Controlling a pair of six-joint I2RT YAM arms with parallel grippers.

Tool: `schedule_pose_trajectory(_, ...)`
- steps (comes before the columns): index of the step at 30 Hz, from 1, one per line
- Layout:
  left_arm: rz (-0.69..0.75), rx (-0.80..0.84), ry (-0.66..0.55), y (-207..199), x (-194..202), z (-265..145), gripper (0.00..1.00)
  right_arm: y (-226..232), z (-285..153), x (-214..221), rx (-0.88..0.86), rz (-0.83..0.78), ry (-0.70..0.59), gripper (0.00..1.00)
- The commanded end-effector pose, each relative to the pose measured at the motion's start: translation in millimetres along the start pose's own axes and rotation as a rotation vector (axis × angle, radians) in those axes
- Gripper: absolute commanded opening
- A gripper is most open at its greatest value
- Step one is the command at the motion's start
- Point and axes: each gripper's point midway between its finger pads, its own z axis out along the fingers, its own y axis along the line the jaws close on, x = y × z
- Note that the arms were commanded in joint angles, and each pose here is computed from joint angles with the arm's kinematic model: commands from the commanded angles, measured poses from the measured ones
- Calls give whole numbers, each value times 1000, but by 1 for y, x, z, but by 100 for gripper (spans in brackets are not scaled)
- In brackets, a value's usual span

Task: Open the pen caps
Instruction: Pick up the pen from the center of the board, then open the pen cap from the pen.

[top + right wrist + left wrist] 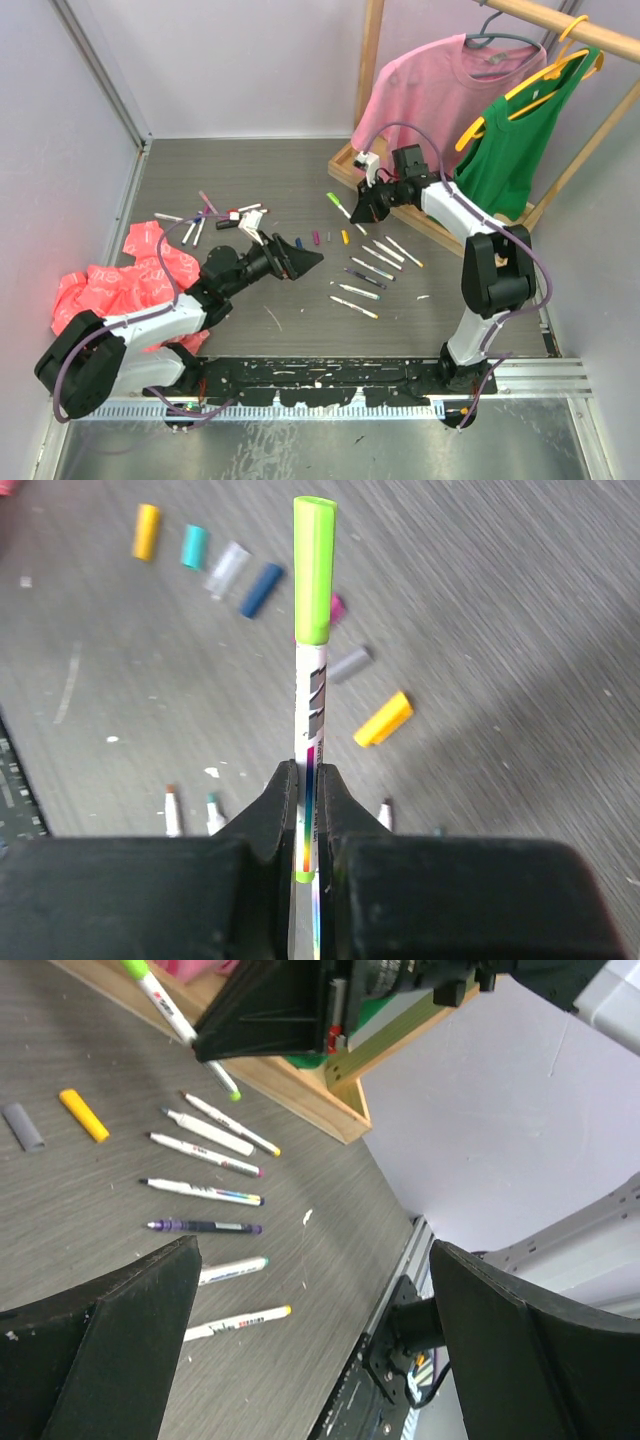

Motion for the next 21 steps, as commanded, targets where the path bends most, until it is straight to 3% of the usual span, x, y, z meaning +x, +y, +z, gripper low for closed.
schedule_pose_trajectory(1,61,95,-166,-29,-45,5,98,50,-24,-30,-192,-37,-126,1)
schedule_pose_trajectory(11,70,66,-303,-32,-81,16,100,112,-59,-42,-391,-109,-241,1)
schedule_pose_trajectory(21,-9,41,-337,-22,-96,51,95,141,-59,-36,-472,-164,-237,1)
